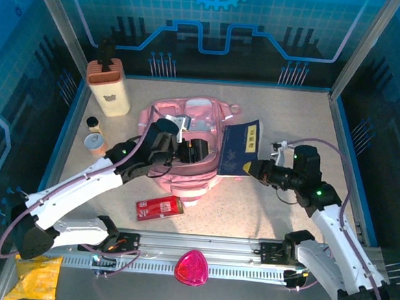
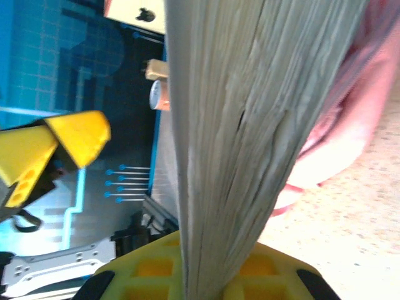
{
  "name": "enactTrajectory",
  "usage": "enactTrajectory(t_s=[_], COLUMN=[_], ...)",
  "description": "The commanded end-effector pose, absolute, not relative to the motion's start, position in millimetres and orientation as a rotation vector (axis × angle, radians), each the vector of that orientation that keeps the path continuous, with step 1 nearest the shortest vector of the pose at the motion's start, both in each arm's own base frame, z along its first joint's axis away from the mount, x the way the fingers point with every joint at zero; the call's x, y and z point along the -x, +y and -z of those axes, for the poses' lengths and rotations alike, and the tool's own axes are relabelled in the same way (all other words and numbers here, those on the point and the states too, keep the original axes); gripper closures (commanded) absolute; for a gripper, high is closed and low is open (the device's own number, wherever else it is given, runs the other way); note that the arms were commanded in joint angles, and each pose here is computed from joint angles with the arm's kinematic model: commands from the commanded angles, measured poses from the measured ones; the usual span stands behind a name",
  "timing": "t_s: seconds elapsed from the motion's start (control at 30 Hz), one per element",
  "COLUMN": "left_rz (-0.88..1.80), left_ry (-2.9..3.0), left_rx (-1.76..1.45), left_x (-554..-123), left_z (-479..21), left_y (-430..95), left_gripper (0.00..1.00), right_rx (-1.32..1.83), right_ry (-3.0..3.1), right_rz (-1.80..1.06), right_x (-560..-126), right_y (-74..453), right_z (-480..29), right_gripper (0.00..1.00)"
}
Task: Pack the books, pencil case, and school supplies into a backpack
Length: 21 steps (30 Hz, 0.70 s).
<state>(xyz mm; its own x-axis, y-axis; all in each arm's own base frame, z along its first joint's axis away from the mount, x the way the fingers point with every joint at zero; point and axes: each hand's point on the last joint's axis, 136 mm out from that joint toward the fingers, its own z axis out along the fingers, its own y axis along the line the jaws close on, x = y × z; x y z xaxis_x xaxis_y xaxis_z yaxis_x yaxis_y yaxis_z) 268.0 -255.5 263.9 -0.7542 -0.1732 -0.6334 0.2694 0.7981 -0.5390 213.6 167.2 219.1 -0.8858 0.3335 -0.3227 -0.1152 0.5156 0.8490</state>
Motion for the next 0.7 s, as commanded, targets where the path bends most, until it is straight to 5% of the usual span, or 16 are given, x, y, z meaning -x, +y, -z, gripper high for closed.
enactTrajectory(t_s=[0.0, 0.3, 0.67], left_rz=[0.425, -0.001, -0.142], left_ry=[2.384, 2.438, 2.456], left_rx=[-0.331, -0.681, -0.928], left_x=[-262, -292, -319], left_z=[-236, -187, -142], left_y=[-217, -209, -226], left_gripper=[0.28, 0.21, 0.18], right_rx=[-0.151, -0.265, -0.328], right_ry=[2.332, 2.408, 2.467], right_rz=[-1.195, -1.094, -1.034], right_x=[-206, -195, -196], right_y=[149, 127, 115], right_z=[-218, -183, -166], right_gripper=[1.00, 1.00, 1.00])
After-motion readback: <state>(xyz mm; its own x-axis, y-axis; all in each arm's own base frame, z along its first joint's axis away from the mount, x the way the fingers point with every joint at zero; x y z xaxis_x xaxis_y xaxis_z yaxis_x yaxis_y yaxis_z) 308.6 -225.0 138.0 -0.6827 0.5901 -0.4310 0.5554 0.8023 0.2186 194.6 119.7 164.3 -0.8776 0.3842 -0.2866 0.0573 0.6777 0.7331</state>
